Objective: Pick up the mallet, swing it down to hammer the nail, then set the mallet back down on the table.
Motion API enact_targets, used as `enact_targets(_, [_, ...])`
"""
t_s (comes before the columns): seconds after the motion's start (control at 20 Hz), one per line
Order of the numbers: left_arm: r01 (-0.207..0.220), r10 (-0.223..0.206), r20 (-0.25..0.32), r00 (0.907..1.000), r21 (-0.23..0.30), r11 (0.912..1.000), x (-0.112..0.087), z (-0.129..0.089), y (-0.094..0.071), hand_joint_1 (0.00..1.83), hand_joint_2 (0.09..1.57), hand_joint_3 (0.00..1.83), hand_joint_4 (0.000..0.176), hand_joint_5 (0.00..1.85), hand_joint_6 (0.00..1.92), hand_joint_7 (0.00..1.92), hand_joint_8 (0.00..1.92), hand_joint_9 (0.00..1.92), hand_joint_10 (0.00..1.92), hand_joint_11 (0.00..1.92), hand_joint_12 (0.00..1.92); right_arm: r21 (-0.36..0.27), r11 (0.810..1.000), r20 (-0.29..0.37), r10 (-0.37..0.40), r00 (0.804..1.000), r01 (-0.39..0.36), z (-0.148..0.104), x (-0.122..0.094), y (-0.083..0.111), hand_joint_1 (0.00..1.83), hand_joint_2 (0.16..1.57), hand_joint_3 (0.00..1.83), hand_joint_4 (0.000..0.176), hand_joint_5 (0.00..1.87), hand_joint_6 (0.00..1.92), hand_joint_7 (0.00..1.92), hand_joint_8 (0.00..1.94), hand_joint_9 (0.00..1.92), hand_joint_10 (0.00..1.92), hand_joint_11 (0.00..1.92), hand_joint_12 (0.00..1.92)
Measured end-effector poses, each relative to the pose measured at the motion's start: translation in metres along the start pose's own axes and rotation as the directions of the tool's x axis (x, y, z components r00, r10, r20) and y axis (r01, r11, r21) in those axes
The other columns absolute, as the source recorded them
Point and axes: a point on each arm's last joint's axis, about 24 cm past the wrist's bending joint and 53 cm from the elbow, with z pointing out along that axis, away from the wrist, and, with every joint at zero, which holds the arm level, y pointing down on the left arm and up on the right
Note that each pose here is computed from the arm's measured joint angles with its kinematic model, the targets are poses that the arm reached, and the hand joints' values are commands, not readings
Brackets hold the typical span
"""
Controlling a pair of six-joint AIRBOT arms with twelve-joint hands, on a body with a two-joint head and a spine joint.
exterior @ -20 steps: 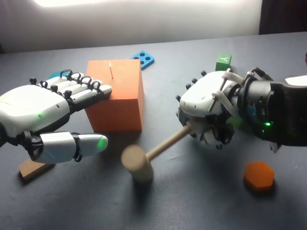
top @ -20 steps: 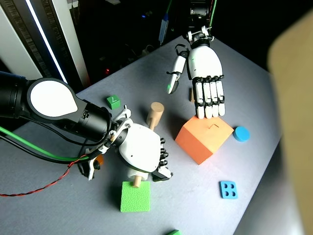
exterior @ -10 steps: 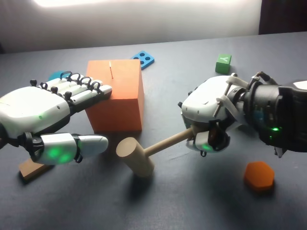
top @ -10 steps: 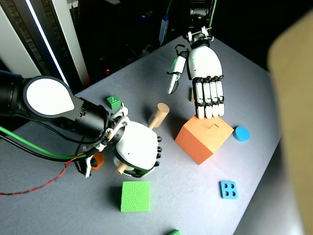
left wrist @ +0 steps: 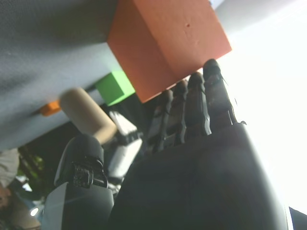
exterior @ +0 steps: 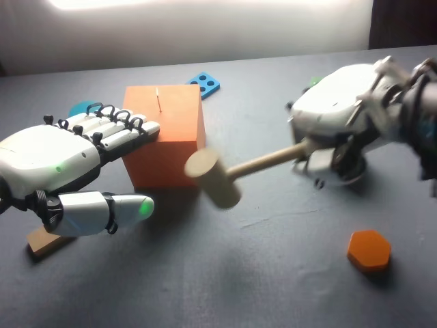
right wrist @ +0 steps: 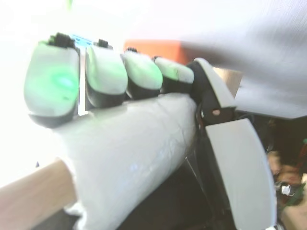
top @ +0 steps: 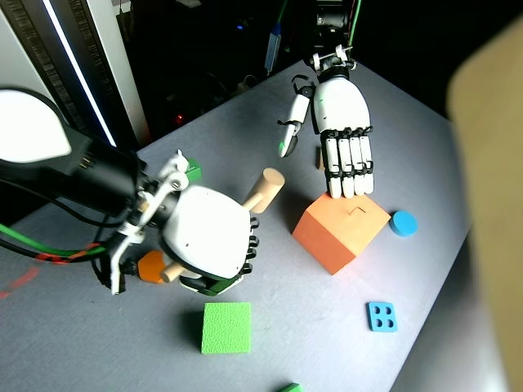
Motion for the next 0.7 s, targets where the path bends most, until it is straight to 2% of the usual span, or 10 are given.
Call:
enact_targets(0.15, [0.000,0.000,0.000,1.0000,0.000,1.0000,0.000,0.000,0.000,0.00,1.29,0.00,0.000,0.08,0.01,0.06,0.01,0.04,0.01,0.01,0.01,0.079,0.992,0.089,0.094,0.992,-0.101,-0.012,-0.038,-0.027,0.40,1.54,0.00,0.000,1.05,1.92,1.28,1.94,1.34,1.92,1.41,1.92])
enact_targets(0.25, [-0.001,0.001,-0.001,1.0000,0.001,1.0000,0.000,0.000,0.000,0.00,1.29,0.00,0.000,0.09,0.01,0.07,0.01,0.05,0.01,0.02,0.01,0.069,0.989,0.193,0.112,0.975,-0.128,-0.018,-0.064,-0.030,0.41,1.53,0.00,0.000,1.03,1.92,1.29,1.94,1.35,1.92,1.42,1.92])
enact_targets(0.3, [-0.003,0.003,-0.002,1.0000,0.002,1.0000,0.000,0.000,0.000,0.00,1.29,0.00,0.000,0.08,0.00,0.07,0.01,0.05,0.01,0.02,0.01,0.052,0.993,0.256,0.089,0.963,-0.105,-0.023,-0.078,-0.023,0.41,1.53,0.00,0.000,1.04,1.92,1.28,1.94,1.34,1.92,1.41,1.92])
enact_targets(0.4, [-0.003,0.003,-0.002,1.0000,0.002,1.0000,0.000,0.000,0.000,0.00,1.30,0.01,0.000,0.08,0.00,0.06,0.00,0.05,0.01,0.02,0.02,0.001,0.998,0.329,0.058,0.943,-0.061,-0.030,-0.094,-0.004,0.35,1.55,0.00,0.000,1.07,1.92,1.29,1.94,1.35,1.92,1.41,1.92])
enact_targets(0.55, [-0.003,0.003,-0.002,1.0000,0.002,1.0000,0.000,0.000,0.000,0.00,1.29,0.00,0.000,0.08,0.00,0.06,0.00,0.05,0.00,0.02,0.02,-0.080,0.991,0.367,0.128,0.921,-0.105,-0.030,-0.098,0.013,0.37,1.54,0.00,0.000,1.05,1.92,1.28,1.94,1.34,1.92,1.42,1.92])
enact_targets(0.7, [-0.003,0.003,-0.003,1.0000,0.001,1.0000,0.001,0.000,0.000,0.00,1.29,0.00,0.000,0.08,0.01,0.06,0.01,0.04,0.01,0.02,0.02,-0.090,0.987,0.416,0.157,0.896,-0.132,-0.026,-0.103,0.021,0.35,1.55,0.00,0.000,1.05,1.92,1.26,1.94,1.32,1.92,1.39,1.92])
